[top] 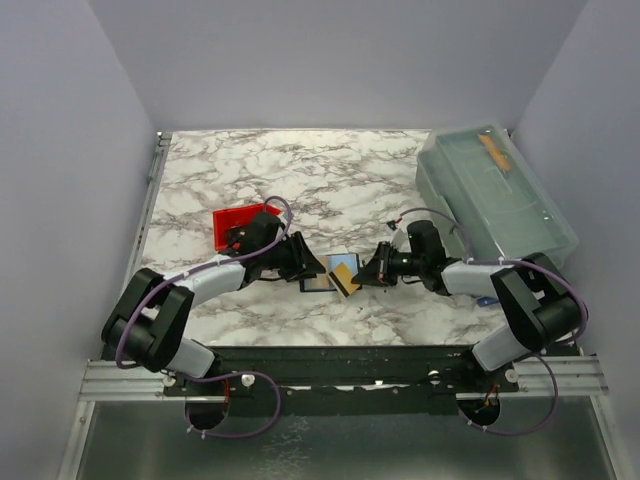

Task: Put the credit cards into the card holder
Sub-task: Insert the credit card into the card holder.

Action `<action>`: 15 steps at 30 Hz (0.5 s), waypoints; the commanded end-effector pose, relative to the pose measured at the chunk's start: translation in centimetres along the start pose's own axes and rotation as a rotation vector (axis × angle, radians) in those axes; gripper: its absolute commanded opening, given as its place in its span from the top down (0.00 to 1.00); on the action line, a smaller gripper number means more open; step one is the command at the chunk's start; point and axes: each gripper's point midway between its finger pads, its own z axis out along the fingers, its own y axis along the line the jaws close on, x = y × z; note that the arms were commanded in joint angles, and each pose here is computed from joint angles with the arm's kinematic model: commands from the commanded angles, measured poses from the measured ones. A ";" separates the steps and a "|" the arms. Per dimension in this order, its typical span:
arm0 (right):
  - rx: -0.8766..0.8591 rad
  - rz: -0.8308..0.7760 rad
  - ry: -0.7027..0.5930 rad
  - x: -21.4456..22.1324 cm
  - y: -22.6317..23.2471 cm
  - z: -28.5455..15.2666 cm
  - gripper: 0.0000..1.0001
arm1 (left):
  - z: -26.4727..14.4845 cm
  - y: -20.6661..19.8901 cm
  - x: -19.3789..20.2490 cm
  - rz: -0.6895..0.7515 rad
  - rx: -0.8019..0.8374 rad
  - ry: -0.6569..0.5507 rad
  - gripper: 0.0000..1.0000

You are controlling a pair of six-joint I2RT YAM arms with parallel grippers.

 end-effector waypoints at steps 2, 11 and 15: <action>-0.058 -0.004 -0.027 0.4 -0.6 0.4 1.00 | 1.1 3.4 -0.3 0.066 -0.206 -0.019 0.57; -0.052 0.021 -0.052 0.4 -1.8 0.9 1.00 | 0.8 6.1 -0.4 0.047 -0.345 -0.027 0.58; -0.038 0.023 -0.048 0.5 -2.5 1.3 1.00 | 0.7 6.9 0.1 0.022 -0.373 -0.023 0.59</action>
